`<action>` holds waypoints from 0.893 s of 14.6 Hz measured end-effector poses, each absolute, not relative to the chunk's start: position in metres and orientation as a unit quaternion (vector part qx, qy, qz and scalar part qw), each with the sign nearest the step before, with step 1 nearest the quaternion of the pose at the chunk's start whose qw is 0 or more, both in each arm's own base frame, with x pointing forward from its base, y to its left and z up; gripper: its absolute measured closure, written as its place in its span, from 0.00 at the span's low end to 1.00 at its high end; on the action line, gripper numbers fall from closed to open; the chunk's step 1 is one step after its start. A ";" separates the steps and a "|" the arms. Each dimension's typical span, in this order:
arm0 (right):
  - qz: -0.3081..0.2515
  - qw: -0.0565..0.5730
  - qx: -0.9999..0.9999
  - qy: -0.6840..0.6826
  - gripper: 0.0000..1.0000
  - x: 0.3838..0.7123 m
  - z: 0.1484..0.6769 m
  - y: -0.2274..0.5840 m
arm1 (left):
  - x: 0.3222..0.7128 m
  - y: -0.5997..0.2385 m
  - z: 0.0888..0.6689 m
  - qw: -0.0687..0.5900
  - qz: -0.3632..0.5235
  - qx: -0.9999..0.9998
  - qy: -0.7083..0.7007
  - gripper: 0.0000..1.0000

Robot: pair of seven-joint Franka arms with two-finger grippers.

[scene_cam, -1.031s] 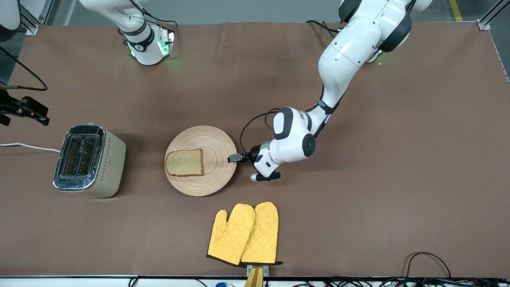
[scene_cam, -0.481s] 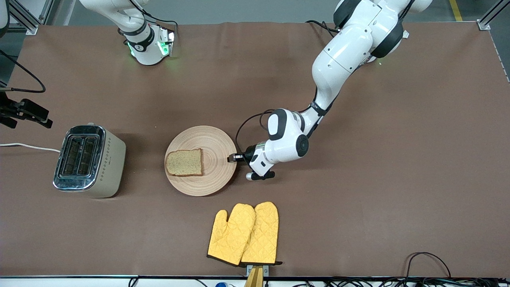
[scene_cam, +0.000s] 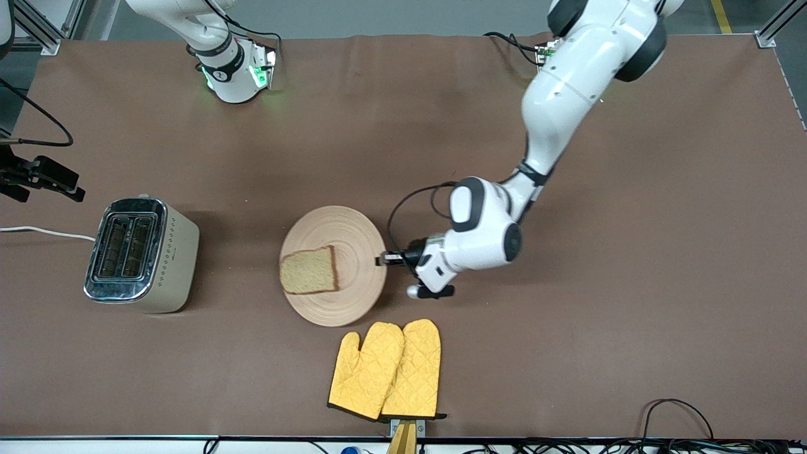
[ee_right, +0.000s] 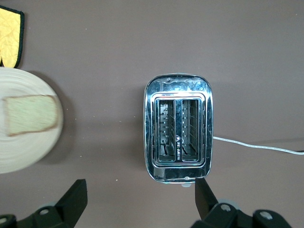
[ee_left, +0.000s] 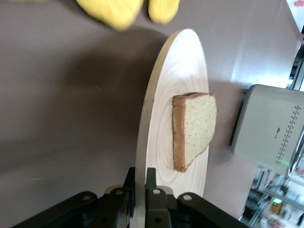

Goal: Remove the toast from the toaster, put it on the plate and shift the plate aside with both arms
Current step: 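Slide the wooden plate with the left gripper toward the oven mitts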

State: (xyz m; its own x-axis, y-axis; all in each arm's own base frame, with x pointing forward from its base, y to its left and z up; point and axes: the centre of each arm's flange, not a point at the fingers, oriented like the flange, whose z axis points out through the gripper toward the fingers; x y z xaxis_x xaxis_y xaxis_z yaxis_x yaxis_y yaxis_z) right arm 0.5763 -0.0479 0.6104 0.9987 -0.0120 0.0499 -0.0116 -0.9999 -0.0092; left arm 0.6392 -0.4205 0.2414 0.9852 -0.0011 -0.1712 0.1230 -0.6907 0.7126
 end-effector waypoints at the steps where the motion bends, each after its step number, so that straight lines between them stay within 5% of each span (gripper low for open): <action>1: -0.022 0.005 -1.000 0.004 0.00 0.576 0.610 -0.046 | 0.657 -0.380 0.255 0.389 -0.089 0.917 0.014 0.89; 6: -0.014 0.006 -1.000 -0.004 0.00 0.575 0.608 -0.036 | 0.701 -0.155 0.250 0.433 -0.104 0.891 -0.091 0.89; 13: -0.013 0.006 -1.000 0.002 0.00 0.575 0.607 -0.043 | 0.672 0.089 0.199 0.469 -0.091 0.868 -0.139 0.89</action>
